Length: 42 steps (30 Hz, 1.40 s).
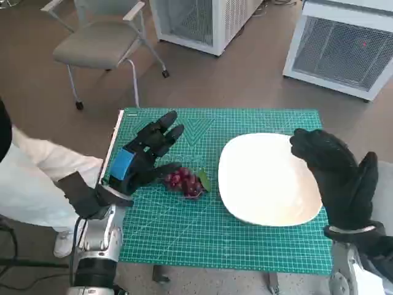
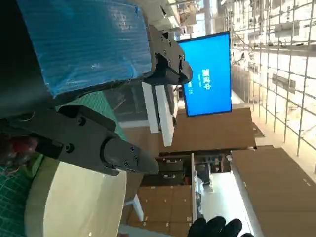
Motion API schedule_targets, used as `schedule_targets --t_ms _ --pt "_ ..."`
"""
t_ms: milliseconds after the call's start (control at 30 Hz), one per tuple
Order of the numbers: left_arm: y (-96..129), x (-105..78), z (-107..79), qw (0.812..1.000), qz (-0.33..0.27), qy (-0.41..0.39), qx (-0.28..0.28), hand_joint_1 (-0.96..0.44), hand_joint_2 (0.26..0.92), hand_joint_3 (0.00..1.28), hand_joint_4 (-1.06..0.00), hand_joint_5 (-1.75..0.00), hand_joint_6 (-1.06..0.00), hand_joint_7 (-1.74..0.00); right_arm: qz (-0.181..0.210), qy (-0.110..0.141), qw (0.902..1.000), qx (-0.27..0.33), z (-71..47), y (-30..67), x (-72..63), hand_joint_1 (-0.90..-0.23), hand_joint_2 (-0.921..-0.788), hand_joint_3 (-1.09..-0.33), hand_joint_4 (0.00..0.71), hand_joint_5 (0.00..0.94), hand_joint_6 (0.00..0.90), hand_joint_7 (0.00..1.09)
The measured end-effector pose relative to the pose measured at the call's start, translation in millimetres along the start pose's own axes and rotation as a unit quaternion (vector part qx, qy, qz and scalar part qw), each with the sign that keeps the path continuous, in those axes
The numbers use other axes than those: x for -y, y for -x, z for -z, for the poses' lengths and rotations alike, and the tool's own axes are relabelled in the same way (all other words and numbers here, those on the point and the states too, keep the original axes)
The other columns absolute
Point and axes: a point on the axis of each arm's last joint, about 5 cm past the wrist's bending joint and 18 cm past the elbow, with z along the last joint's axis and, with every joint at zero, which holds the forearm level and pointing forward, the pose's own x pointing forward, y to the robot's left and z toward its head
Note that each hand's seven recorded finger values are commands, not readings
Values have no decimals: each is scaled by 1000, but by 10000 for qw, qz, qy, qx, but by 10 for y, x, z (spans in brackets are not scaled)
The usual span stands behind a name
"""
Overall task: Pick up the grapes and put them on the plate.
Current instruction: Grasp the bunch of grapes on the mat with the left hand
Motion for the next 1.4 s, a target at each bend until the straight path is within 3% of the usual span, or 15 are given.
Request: schedule_targets --t_ms 900,1400 --pt "36 -5 -16 10000 43 -43 15 -251 921 18 -370 -4 -416 -2 -121 -97 9999 -27 49 -171 1 -335 -921 -591 427 840 245 977" --pt "62 -1 -32 9999 103 -78 58 -264 921 22 -368 -2 -415 -1 -201 -100 9997 -36 53 -184 8 -336 -921 -591 430 833 247 973"
